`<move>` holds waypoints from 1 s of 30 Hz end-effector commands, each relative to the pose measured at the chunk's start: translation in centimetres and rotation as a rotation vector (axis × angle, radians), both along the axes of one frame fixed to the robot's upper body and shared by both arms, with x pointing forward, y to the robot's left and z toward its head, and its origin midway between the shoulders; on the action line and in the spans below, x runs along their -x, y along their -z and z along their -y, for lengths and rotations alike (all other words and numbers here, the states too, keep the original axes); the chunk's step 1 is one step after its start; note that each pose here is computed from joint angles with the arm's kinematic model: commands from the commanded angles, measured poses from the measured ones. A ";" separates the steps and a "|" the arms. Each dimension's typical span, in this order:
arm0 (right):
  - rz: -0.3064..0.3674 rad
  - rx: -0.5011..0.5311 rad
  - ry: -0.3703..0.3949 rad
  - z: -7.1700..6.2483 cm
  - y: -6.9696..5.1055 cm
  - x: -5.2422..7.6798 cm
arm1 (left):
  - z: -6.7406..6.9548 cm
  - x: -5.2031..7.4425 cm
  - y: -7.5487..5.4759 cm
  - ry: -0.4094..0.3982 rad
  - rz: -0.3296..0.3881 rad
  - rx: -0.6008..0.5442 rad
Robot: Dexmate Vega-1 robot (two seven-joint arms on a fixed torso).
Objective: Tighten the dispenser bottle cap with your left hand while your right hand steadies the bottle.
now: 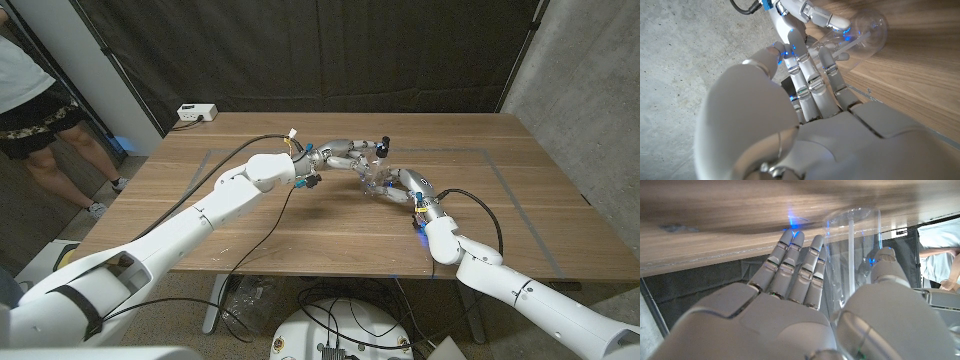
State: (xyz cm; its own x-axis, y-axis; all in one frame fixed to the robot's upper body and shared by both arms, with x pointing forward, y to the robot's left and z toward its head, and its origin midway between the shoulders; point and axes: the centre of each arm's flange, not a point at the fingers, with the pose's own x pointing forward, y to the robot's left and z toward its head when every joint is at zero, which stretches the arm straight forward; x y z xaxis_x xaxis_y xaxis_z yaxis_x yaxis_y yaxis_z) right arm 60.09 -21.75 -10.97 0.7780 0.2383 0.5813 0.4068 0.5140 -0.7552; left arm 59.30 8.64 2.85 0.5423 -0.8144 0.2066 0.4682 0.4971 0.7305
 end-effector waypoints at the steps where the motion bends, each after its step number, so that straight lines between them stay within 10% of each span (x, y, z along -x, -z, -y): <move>1: -0.001 0.007 0.000 -0.3 0.1 0.0 | 0.7 -0.3 -0.5 0.013 0.010 -0.035; 13: 0.004 0.020 0.003 -0.4 0.0 0.0 | 0.3 -0.5 -0.9 -0.003 0.013 -0.037; 30: 0.007 0.033 0.000 -0.4 -0.5 0.0 | -5.7 3.7 -1.4 -0.194 0.154 0.153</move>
State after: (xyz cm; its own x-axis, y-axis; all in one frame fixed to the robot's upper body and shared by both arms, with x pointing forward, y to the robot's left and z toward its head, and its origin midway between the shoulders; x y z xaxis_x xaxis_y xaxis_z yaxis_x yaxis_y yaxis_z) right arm 60.13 -21.35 -10.86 0.7776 0.2524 0.5759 0.4079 0.4945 -0.7675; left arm 58.13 11.03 4.01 0.5888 -0.7571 0.2829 0.3766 0.5667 0.7328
